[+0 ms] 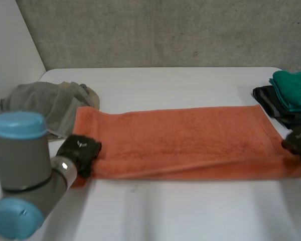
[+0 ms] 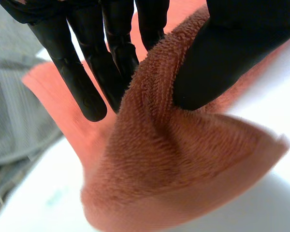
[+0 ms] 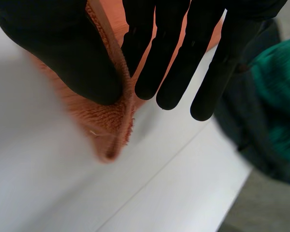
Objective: Fold the laundry.
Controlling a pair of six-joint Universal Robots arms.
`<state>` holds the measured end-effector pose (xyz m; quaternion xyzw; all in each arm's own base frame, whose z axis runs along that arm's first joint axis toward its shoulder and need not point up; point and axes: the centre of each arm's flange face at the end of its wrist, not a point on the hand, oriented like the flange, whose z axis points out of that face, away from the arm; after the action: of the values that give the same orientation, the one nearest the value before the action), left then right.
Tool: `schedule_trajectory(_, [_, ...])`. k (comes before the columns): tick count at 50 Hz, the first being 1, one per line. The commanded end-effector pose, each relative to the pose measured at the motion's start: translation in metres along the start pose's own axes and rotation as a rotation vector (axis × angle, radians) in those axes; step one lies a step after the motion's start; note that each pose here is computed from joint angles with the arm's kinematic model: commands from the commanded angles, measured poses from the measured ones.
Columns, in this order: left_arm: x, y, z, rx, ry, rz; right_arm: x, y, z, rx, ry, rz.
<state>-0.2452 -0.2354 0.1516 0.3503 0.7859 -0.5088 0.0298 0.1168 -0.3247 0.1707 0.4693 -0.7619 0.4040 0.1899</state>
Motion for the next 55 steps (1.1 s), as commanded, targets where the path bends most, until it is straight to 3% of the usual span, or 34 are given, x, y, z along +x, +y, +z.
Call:
schedule_trajectory(1, [-0.028, -0.059, 0.055, 0.202, -0.123, 0.107, 0.049, -0.060, 0.031, 0.176, 0.271, -0.002])
schedule_trajectory(4, [-0.057, -0.113, 0.069, 0.384, -0.248, 0.153, 0.077, -0.090, 0.030, 0.293, 0.416, -0.013])
schedule_trajectory(9, [-0.112, -0.225, 0.046, 0.810, -0.530, 0.171, 0.151, -0.154, -0.005, 0.622, 0.851, -0.015])
schedule_trajectory(12, [-0.131, -0.257, 0.026, 0.959, -0.631, 0.147, 0.177, -0.176, -0.036, 0.798, 1.035, 0.004])
schedule_trajectory(15, [-0.141, -0.274, 0.013, 1.062, -0.681, 0.112, 0.182, -0.184, -0.050, 0.879, 1.091, 0.023])
schedule_trajectory(19, [-0.143, -0.271, 0.013, 1.076, -0.643, 0.038, 0.173, -0.180, -0.043, 0.865, 1.037, 0.044])
schedule_trajectory(26, [-0.133, -0.218, 0.040, 0.900, -0.495, -0.067, 0.145, -0.168, -0.020, 0.804, 0.905, 0.073])
schedule_trajectory(38, [-0.069, -0.099, 0.086, 0.576, -0.323, -0.064, 0.043, -0.106, 0.066, 0.584, 0.495, 0.140])
schedule_trajectory(42, [-0.043, -0.059, 0.101, 0.471, -0.251, -0.055, 0.013, -0.085, 0.078, 0.477, 0.367, 0.158])
schedule_trajectory(48, [-0.011, -0.022, 0.088, 0.356, -0.148, -0.032, -0.022, -0.057, 0.064, 0.294, 0.147, 0.171])
schedule_trajectory(55, [-0.008, -0.007, 0.019, 0.204, -0.079, -0.022, -0.012, -0.035, 0.018, 0.169, 0.087, 0.161])
